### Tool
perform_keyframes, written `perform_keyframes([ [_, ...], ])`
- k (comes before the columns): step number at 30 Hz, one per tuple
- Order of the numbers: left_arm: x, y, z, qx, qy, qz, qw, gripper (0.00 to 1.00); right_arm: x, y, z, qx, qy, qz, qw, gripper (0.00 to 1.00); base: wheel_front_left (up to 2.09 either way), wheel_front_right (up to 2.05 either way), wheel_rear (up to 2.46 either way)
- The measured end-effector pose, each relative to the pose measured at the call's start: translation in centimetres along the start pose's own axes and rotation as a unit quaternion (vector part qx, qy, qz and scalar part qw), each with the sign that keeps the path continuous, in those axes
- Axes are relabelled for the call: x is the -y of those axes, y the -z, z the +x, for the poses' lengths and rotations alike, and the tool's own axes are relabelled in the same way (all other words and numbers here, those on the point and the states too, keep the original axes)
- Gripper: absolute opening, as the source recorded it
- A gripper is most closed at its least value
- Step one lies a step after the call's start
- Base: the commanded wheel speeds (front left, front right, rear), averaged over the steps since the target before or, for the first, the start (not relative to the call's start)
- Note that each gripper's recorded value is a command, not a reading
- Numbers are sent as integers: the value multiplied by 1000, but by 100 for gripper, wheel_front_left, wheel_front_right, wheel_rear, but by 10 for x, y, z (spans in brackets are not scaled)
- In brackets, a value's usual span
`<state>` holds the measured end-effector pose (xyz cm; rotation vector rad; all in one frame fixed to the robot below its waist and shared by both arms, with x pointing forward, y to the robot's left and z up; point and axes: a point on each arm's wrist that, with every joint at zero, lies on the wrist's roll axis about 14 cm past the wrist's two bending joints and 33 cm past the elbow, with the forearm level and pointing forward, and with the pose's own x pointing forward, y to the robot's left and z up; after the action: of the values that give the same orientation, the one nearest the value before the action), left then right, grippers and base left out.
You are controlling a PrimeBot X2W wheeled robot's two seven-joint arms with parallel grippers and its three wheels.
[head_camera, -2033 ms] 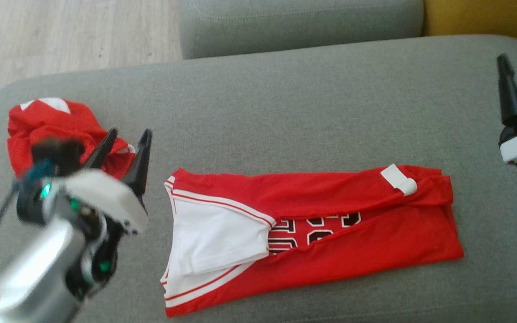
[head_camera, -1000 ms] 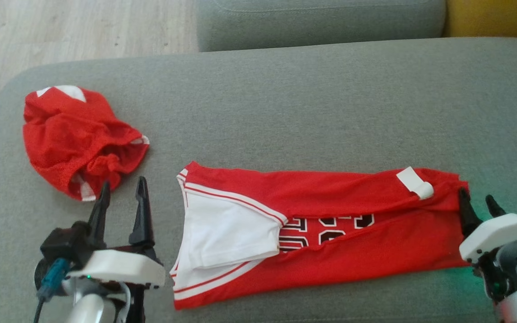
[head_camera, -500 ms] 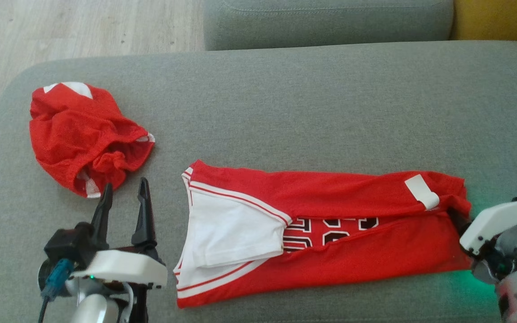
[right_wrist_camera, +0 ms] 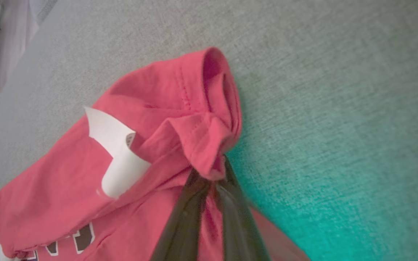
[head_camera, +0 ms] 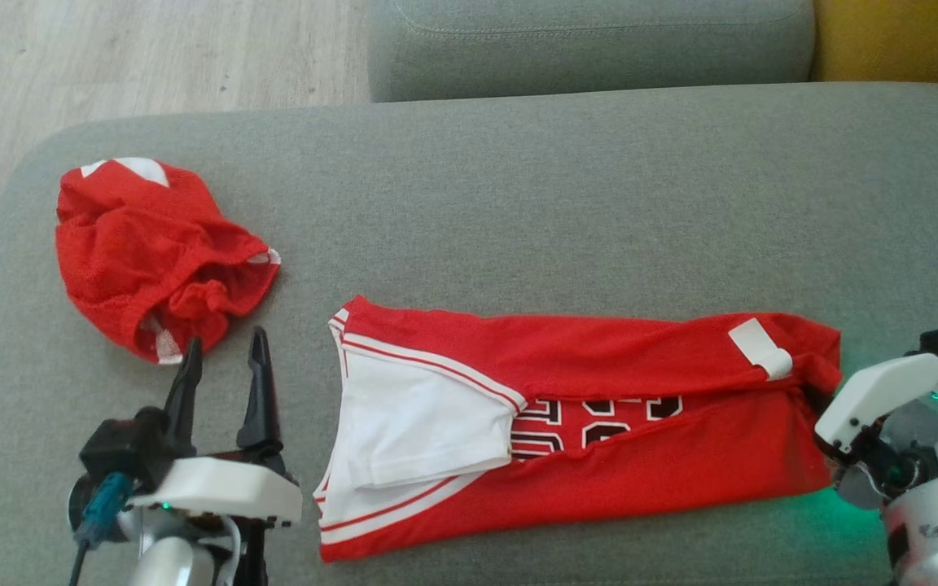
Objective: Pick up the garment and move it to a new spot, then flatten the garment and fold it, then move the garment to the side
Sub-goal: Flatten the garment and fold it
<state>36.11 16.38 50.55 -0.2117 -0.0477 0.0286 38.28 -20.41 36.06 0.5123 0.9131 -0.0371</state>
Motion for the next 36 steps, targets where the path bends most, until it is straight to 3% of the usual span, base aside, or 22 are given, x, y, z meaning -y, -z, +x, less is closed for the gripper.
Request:
perform_keyframes([
  [4,4,-2,0,3,4,-2,1000,100,5,-13,-9,22,2,-15,1000,0,0,0,0],
  [12,-1,1,-5,0,-1,-1,1000,100,56,-77,-50,92,64,-49,993,0,0,0,0],
  [16,1,-1,-5,3,2,-3,1000,100,50,-86,-59,103,54,-50,992,0,0,0,0],
  [26,-10,-2,-18,4,-15,-6,1000,100,-54,-60,-69,103,-99,-67,987,0,0,0,0],
  [32,-25,-4,-28,7,-37,-5,999,100,-137,-22,-79,66,-220,-83,970,0,0,0,0],
  [36,-37,-4,-36,9,-56,-4,998,100,-170,3,-78,28,-274,-87,957,0,0,0,0],
])
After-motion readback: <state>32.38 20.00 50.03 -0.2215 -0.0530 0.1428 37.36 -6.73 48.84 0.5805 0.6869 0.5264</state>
